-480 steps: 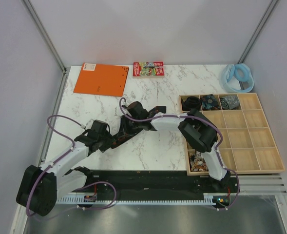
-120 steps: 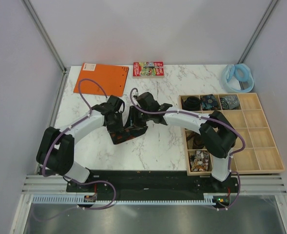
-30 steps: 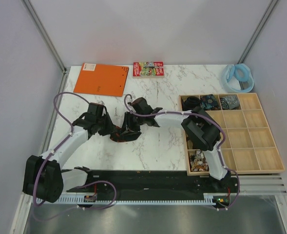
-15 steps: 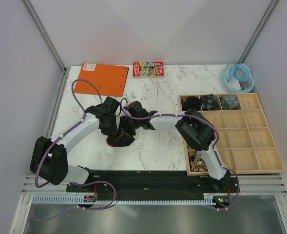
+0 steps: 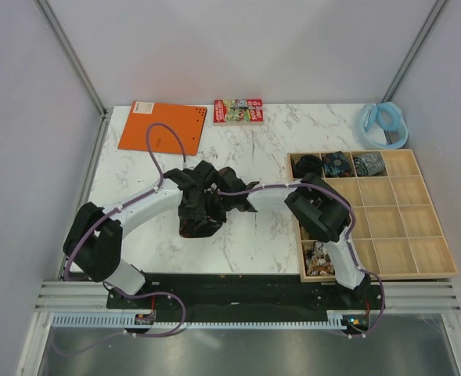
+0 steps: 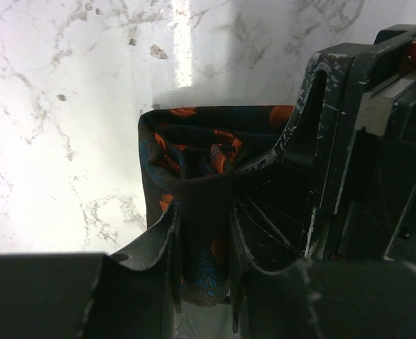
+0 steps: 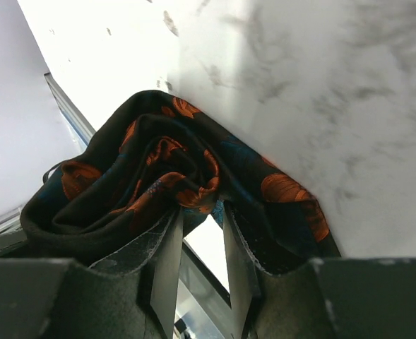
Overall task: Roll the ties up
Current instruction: Roll the tie at the center of the board.
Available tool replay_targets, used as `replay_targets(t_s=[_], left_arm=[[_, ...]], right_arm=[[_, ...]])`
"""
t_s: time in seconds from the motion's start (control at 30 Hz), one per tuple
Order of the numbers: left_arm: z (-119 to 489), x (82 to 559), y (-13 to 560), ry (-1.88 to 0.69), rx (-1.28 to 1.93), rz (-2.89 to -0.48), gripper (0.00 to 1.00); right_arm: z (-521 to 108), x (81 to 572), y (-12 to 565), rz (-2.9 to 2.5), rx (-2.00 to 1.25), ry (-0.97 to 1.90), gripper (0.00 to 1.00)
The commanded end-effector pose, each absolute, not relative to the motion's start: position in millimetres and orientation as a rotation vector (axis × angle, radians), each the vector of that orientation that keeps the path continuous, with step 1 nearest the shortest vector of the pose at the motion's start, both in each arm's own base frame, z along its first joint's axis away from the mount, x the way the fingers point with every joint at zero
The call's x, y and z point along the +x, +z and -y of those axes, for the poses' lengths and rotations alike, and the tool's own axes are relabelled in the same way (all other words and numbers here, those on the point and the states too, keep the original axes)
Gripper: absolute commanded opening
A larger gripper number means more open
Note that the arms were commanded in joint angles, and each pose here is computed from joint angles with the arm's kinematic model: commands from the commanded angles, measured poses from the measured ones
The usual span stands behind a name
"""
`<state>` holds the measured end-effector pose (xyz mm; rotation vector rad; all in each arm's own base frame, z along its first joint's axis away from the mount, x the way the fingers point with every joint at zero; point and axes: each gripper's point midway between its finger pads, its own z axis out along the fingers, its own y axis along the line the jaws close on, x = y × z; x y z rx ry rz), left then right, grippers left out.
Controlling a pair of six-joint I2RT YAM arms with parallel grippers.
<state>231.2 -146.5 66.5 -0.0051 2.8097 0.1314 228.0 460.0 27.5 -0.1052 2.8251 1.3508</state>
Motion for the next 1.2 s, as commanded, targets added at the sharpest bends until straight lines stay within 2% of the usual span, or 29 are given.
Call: replay_targets(t_s=[0.0, 0.33, 0.43, 0.47, 0.57, 0.67, 1.17], left_arm=[[214, 246, 84, -0.192, -0.118, -2.757, 0.26], [226, 250, 62, -0.083, -0.105, -2.778, 0.28], [229, 252, 59, -0.020, -0.083, -2.768, 0.24], [229, 251, 53, 0.012, -0.076, -2.779, 0.16], [229, 251, 45, 0.111, -0.038, -2.781, 0.10], [224, 250, 46, 0.234, 0.002, -2.757, 0.08], [200, 254, 56, 0.627, 0.125, -2.626, 0.07]], right_arm=[[-456, 245, 34, -2.736, -0.070, 1.325, 0.37], [-438, 245, 34, -2.763, -0.065, 1.261, 0.37], [-429, 247, 37, -2.771, -0.065, 1.228, 0.37], [-425, 246, 35, -2.786, -0.061, 1.209, 0.37], [-414, 248, 38, -2.791, -0.068, 1.177, 0.38], [-399, 251, 39, -2.788, -0.055, 1.153, 0.41], [-327, 255, 53, -2.782, -0.031, 0.974, 0.49]])
